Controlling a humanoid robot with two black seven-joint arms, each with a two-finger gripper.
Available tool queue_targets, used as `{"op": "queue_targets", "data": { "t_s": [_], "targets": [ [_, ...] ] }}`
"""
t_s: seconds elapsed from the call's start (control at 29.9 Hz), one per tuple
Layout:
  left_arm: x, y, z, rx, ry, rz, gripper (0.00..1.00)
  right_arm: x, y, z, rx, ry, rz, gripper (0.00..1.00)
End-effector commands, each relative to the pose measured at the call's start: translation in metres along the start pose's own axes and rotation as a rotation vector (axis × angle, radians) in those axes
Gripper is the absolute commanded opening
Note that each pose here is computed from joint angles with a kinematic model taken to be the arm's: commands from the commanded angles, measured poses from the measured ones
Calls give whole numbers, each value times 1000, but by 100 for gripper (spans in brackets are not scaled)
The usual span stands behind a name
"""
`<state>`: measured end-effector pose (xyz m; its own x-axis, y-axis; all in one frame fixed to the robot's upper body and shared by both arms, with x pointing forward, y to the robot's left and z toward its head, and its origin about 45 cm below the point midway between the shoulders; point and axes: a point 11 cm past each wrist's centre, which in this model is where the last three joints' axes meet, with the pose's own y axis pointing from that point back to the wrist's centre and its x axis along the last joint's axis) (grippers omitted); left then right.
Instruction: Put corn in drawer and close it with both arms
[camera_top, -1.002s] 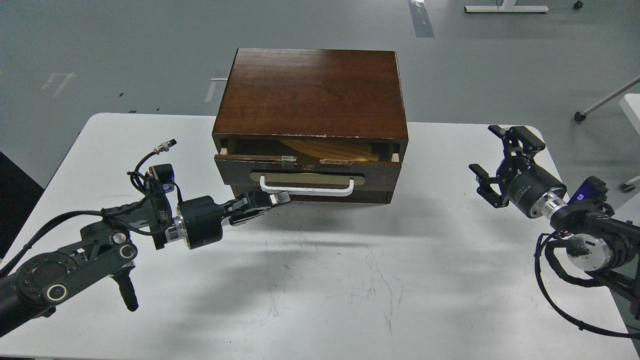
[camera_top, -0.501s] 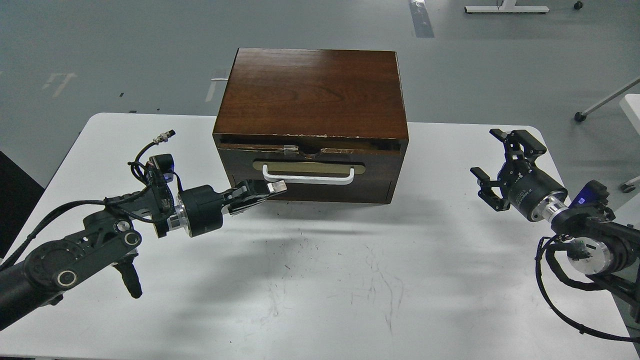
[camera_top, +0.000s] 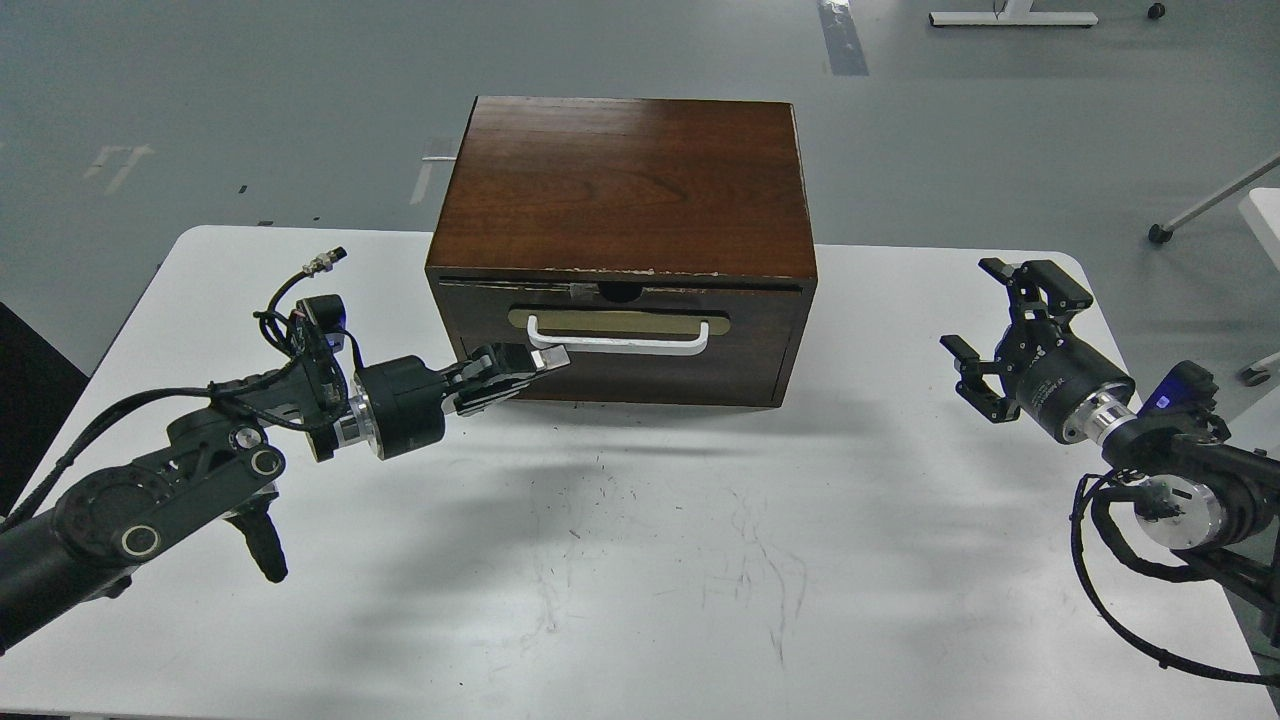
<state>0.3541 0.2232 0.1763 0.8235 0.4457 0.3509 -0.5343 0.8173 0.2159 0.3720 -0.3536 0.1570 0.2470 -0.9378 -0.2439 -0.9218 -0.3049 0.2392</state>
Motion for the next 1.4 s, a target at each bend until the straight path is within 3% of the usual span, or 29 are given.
{"op": "queue_targets", "data": {
  "t_s": [0.0, 0.53, 0.74, 0.77, 0.8, 0.84, 0.87, 0.9, 0.94, 0.97, 1.2, 1.37],
  "targets": [
    [3, 1, -1, 7, -4, 5, 0, 0, 0, 0, 0, 1, 1, 96],
    [3, -4, 3, -3, 11, -24, 0, 3, 3, 0, -3, 2, 4, 96],
    [-3, 19, 10, -6, 64, -101, 0, 5, 4, -2, 0, 3, 5, 96],
    [-5, 26, 10, -7, 76, -99, 4, 5, 4, -3, 2, 3, 7, 96],
    [-4, 32, 13, -16, 91, -89, 16, 7, 5, -4, 4, 5, 10, 96],
    [-4, 32, 13, -16, 91, -88, 16, 7, 5, -4, 4, 5, 10, 96],
    [0, 36, 18, -31, 111, -73, 33, 7, 5, -4, 4, 5, 10, 96],
    [6, 42, 23, -50, 142, -50, 58, 7, 5, -5, 5, 6, 10, 96],
    [10, 45, 26, -63, 159, -34, 71, 7, 5, -6, 7, 5, 9, 96],
    [21, 51, 36, -99, 201, 9, 98, 7, 4, -6, 8, 6, 9, 96],
    [101, 93, 85, -365, 410, 311, 98, 6, 1, -12, 27, 3, 13, 96],
    [134, 122, 71, -396, 497, 470, 98, 4, -2, -13, 34, -1, 12, 98]
  ]
}}
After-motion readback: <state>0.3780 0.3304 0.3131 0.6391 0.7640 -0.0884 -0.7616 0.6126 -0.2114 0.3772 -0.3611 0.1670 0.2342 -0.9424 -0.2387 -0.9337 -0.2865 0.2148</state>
